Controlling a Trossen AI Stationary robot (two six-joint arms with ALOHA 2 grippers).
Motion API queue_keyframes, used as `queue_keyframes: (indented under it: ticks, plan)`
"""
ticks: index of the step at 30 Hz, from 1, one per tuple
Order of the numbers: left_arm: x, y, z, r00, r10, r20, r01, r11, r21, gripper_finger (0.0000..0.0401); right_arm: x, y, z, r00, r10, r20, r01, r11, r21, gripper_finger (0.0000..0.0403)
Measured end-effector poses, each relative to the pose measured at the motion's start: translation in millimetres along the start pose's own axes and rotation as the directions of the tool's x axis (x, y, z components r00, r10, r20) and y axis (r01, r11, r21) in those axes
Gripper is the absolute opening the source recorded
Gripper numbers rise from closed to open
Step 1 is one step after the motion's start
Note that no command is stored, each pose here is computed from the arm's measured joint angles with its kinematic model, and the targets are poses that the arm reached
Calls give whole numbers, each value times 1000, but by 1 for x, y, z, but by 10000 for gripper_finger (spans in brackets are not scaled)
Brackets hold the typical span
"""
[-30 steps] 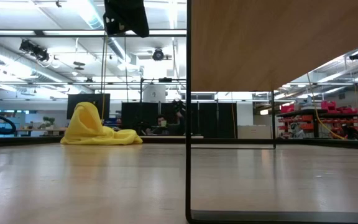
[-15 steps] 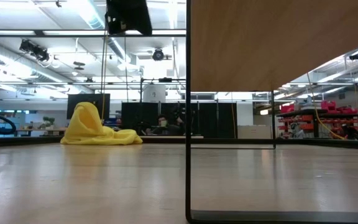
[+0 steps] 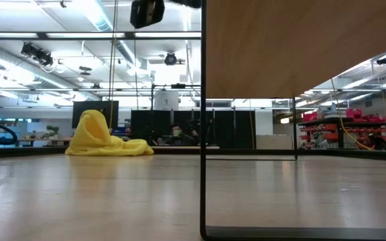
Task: Stack small to large cups/mugs on shelf
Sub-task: Put the blue mug on the shelf
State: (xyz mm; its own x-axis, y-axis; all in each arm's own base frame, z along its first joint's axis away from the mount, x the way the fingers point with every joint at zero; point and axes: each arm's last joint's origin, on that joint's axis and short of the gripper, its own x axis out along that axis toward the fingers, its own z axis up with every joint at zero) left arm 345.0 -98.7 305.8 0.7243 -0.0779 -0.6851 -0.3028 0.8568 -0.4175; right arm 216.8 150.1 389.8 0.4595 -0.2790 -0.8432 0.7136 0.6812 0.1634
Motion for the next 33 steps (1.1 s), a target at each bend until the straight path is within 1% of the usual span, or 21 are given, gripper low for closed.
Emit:
queue_keyframes:
  ticks: [2,4,6,8,10,12,14,17,21,27,33]
  plan:
    - [-1,-6,-2,1000,-29,11,29,999,-33,18,4,0,-17,1000,-19,-5,18,999,-31,23]
    - [-1,-14,-4,997,-71,32,72,996,-55,16,11,-1,-37,999,-39,-15,38,995,-95,7]
    - [0,-23,-8,993,-112,46,115,991,-68,17,22,-1,-58,998,-60,-28,55,990,-129,9]
    - [4,-32,-13,987,-151,59,156,985,-77,20,31,-5,-74,994,-101,-29,96,986,-133,10]
    - [11,-40,-14,977,-190,92,197,978,-74,22,37,-10,-84,992,-126,-13,123,983,-134,5]
    - [18,-44,-14,970,-202,132,213,974,-78,22,43,-13,-92,990,-139,3,138,982,-132,5]
    - [30,-45,-13,966,-190,178,209,973,-94,20,48,-12,-95,992,-125,23,127,985,-120,5]
    - [47,-38,-12,970,-138,198,166,977,-131,15,55,-11,-96,993,-105,56,111,986,-128,3]
    - [63,-28,-11,978,-92,188,128,974,-187,13,59,-9,-91,991,-98,93,110,985,-132,2]
    - [71,-20,-7,981,-64,186,105,969,-222,19,61,-6,-88,992,-80,101,94,985,-147,2]
    - [73,-14,-2,979,-48,197,93,969,-229,10,61,-6,-88,991,-74,108,90,985,-147,1]
